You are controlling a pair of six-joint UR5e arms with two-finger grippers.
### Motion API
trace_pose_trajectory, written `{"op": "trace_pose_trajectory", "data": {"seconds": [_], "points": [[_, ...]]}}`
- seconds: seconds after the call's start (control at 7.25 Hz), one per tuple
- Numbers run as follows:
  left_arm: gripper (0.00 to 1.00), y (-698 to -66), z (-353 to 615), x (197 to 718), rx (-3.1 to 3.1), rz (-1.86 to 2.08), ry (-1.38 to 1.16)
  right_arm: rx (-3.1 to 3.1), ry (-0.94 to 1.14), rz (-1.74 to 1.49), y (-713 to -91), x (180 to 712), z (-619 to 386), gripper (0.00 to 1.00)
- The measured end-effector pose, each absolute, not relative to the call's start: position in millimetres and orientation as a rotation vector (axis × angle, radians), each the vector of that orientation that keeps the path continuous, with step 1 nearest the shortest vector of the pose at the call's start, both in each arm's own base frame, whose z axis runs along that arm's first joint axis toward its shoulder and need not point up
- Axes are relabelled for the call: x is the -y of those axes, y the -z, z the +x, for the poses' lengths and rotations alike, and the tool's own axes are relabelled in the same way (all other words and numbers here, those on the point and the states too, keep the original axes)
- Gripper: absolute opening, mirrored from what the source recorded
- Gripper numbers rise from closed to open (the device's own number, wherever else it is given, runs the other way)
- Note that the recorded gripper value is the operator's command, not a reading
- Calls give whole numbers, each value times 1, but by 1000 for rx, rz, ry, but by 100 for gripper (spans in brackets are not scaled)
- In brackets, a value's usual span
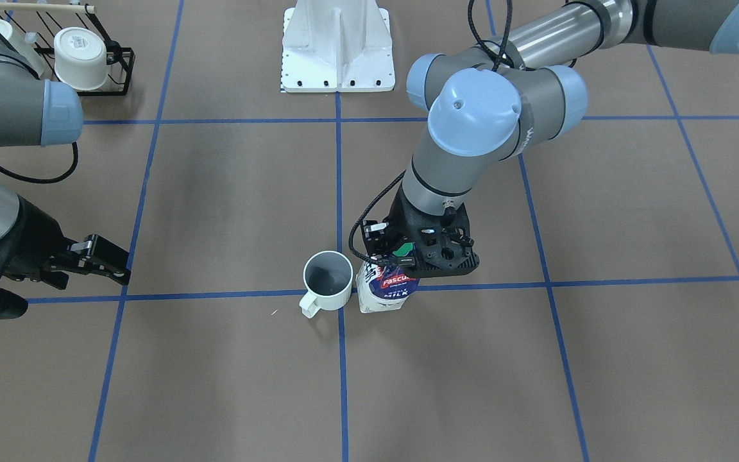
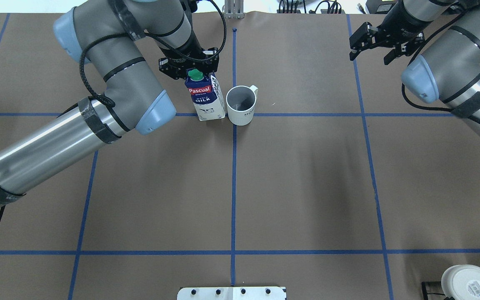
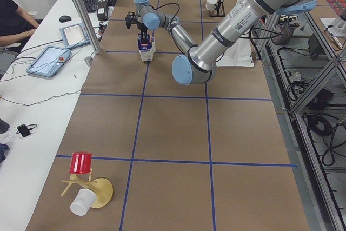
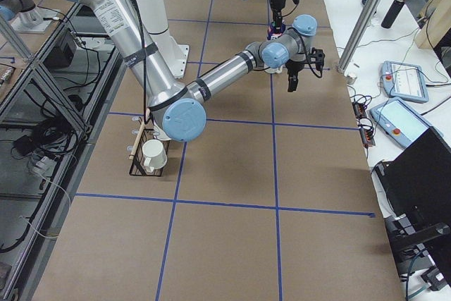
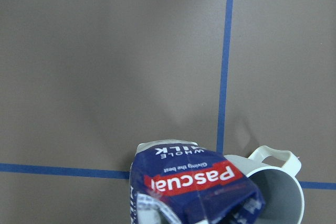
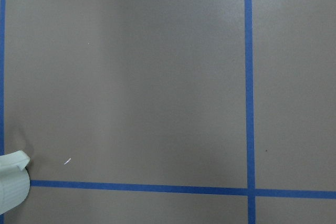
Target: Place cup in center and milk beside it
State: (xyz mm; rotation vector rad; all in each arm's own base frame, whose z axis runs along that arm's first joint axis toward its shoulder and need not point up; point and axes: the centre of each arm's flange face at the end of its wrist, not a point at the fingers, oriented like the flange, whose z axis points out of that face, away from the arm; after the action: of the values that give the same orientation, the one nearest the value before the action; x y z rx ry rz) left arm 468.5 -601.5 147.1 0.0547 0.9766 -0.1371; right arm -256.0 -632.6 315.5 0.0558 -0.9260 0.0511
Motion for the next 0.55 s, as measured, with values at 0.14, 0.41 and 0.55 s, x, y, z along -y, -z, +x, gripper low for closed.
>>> {"op": "trace_pose_trajectory", "data": {"seconds": [0.14, 0.41, 0.55], "points": [[98, -150, 475, 598, -977, 51, 132, 926, -51, 58, -315, 632, -256, 100], [98, -148, 477, 595, -981, 54, 125, 925, -50, 64, -316, 630, -254, 100], [98, -144, 474, 594, -989, 65, 121, 920, -50, 77, -321, 623, -249, 100]]}}
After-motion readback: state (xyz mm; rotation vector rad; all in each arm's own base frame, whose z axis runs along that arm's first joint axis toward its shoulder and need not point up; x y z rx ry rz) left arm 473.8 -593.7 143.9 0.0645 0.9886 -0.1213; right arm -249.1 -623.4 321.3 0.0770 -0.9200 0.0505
